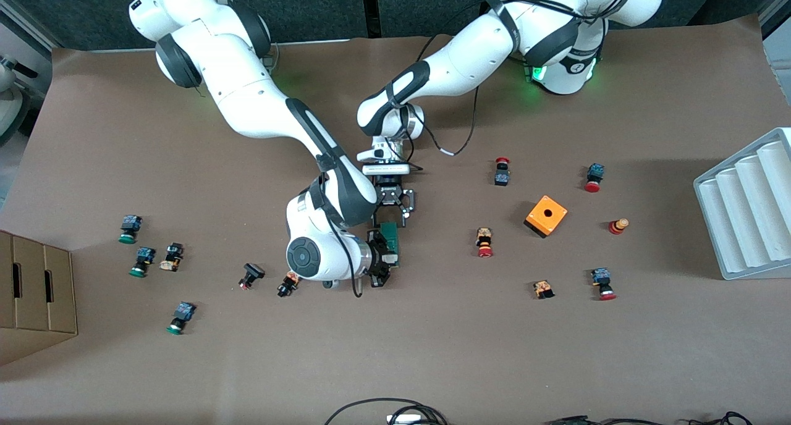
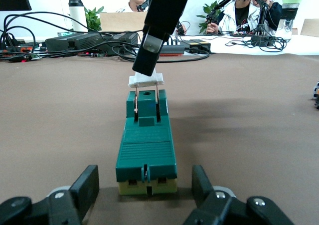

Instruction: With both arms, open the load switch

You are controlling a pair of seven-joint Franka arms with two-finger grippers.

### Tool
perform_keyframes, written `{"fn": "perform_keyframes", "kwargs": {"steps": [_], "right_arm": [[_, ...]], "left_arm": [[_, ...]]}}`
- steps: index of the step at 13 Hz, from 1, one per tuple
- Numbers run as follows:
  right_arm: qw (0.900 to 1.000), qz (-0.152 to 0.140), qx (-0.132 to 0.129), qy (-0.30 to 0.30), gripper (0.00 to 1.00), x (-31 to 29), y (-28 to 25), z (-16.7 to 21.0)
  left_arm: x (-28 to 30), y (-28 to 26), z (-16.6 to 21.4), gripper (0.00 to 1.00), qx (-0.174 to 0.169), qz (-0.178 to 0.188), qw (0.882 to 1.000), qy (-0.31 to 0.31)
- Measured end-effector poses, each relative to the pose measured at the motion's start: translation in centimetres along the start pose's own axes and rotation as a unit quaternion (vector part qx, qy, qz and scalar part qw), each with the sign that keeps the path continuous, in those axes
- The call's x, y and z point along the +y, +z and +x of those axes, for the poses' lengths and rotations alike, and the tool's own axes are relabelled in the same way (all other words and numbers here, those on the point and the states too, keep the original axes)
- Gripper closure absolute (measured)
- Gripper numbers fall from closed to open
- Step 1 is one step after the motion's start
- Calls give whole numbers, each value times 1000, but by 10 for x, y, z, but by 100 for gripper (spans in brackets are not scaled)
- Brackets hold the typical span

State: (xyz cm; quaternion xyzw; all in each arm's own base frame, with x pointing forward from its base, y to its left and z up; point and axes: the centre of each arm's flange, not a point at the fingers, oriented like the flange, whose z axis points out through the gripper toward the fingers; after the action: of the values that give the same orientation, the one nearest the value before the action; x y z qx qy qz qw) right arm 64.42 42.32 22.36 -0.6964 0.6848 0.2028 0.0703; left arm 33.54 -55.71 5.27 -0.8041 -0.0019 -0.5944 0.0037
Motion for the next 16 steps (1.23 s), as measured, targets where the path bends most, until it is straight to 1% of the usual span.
{"fn": "perform_keyframes", "kwargs": {"steps": [5,9,16], "right_arm": [[1000,-1,3,-4,72,4,-2,-3],[1000,-17,12,-10,72,16,13,-8],[1000,-15,17,-18,72,20,-1,-14]], "left_arm": [[0,0,0,17,0,0,1000,0],[0,0,0,17,0,0,1000,0],[0,0,0,17,0,0,1000,0]]}}
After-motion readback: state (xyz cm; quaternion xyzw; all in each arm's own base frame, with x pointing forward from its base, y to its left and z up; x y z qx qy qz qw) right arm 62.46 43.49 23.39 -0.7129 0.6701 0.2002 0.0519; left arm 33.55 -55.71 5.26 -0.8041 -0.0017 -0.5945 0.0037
